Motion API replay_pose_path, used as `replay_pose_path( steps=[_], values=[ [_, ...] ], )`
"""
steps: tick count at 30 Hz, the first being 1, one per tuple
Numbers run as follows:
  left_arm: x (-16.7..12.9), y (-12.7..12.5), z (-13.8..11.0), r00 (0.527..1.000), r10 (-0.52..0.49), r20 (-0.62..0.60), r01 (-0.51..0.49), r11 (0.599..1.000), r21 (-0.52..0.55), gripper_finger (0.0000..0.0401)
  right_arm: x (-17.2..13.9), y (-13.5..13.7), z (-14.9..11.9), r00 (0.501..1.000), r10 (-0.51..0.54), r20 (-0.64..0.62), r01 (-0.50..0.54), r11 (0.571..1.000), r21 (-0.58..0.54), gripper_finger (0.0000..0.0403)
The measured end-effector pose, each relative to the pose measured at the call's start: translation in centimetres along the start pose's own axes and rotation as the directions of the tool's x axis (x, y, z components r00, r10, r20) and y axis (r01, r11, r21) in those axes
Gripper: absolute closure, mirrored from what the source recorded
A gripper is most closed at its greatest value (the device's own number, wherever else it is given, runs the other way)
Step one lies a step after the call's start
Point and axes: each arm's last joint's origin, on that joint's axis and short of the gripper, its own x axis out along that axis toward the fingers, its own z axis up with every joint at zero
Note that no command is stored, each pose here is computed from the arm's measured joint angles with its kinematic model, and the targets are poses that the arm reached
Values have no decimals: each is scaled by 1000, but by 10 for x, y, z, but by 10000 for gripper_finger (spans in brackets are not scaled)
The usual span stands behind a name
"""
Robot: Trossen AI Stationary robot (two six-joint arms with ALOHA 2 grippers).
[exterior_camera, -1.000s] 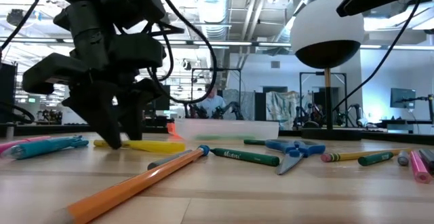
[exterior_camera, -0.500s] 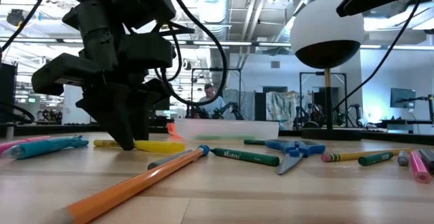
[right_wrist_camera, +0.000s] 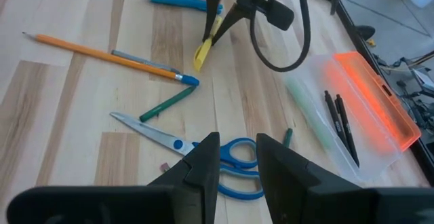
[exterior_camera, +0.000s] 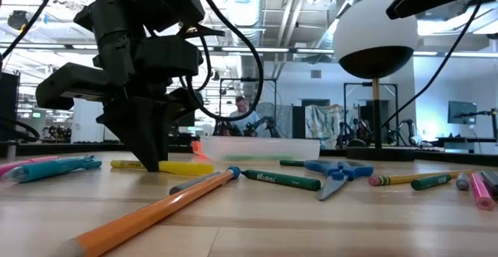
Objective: Pick & place school supplies into a supply box
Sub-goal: Put the yellow pen into the supply box
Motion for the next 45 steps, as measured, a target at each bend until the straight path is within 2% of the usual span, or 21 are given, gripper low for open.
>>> replay_pose_path(
  steps=[10,22,28,32,35,41,45],
  values=[
    [-7,2,14,1000,20,-1,-20,999,36,374,0,0,0,1000,0,0,0,1000,0,310],
    [-35,12,49,976,218,-3,-218,975,44,371,1,1,-1,1000,-2,-5,2,1000,-7,310],
    [-48,23,62,944,328,16,-329,943,55,370,2,1,-1,1000,-1,-8,1,1000,-10,310],
    [-55,46,65,886,464,10,-464,886,3,370,2,1,-1,1000,-1,-8,1,1000,-10,310],
    [-58,71,64,861,508,30,-505,861,-62,370,2,1,-1,1000,-1,-8,1,1000,-10,310],
    [-64,120,52,853,517,69,-501,849,-168,370,2,1,-1,1000,-1,-8,1,1000,-10,310],
    [-68,145,42,867,485,117,-452,862,-228,370,2,1,-1,1000,-2,-8,2,1000,-11,310]
  ],
)
